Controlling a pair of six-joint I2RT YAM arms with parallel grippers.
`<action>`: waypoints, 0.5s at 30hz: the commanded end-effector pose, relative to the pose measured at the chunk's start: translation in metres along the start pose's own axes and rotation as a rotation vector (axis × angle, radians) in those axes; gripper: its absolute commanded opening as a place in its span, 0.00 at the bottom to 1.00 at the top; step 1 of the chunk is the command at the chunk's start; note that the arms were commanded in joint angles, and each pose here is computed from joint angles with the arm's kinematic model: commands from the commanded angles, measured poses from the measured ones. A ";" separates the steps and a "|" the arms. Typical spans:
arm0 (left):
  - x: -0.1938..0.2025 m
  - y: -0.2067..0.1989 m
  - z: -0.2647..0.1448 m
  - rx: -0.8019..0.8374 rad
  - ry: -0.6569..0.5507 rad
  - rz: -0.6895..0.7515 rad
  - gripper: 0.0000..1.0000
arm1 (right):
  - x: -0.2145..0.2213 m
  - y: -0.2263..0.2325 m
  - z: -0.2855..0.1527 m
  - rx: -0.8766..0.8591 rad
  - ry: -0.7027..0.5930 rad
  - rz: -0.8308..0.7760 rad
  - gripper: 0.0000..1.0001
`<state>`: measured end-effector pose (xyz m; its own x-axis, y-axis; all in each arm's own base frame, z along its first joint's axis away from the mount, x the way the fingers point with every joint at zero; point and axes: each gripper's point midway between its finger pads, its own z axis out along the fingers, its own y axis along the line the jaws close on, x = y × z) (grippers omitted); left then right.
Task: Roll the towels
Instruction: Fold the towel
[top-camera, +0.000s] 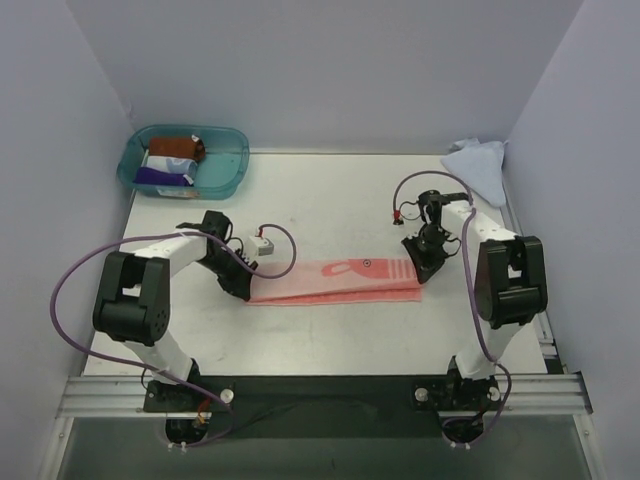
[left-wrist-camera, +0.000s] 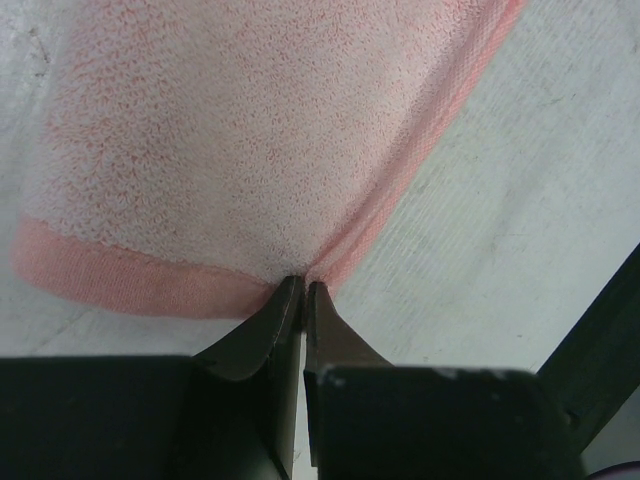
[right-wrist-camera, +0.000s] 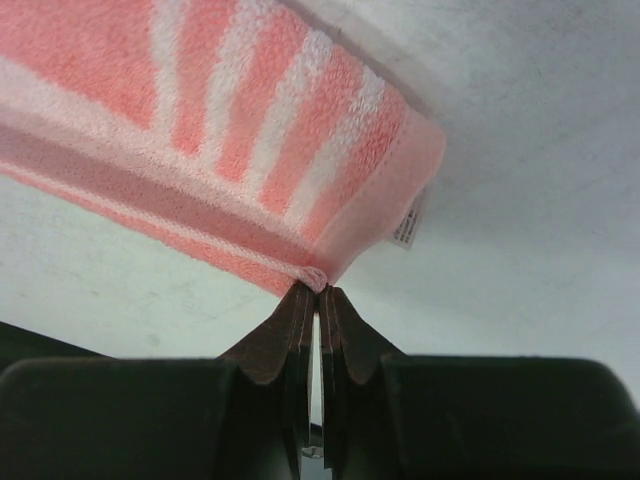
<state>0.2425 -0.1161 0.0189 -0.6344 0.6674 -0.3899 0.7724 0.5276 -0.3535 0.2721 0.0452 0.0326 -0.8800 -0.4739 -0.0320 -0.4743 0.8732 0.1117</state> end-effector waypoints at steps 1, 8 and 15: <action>-0.007 0.007 -0.016 -0.057 -0.023 0.024 0.00 | 0.013 0.008 -0.031 0.000 -0.008 -0.035 0.00; -0.002 0.000 -0.013 -0.022 -0.010 0.017 0.08 | 0.033 0.017 0.001 -0.050 0.089 -0.046 0.18; -0.012 -0.014 -0.038 0.017 -0.069 0.076 0.38 | 0.027 0.021 -0.042 -0.087 -0.019 -0.055 0.47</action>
<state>0.2357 -0.1081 0.0282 -0.6258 0.6769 -0.3874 0.7790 0.5187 -0.3522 0.2419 0.0459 0.0387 -0.8554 -0.5180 -0.0039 -0.5113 0.8430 0.1669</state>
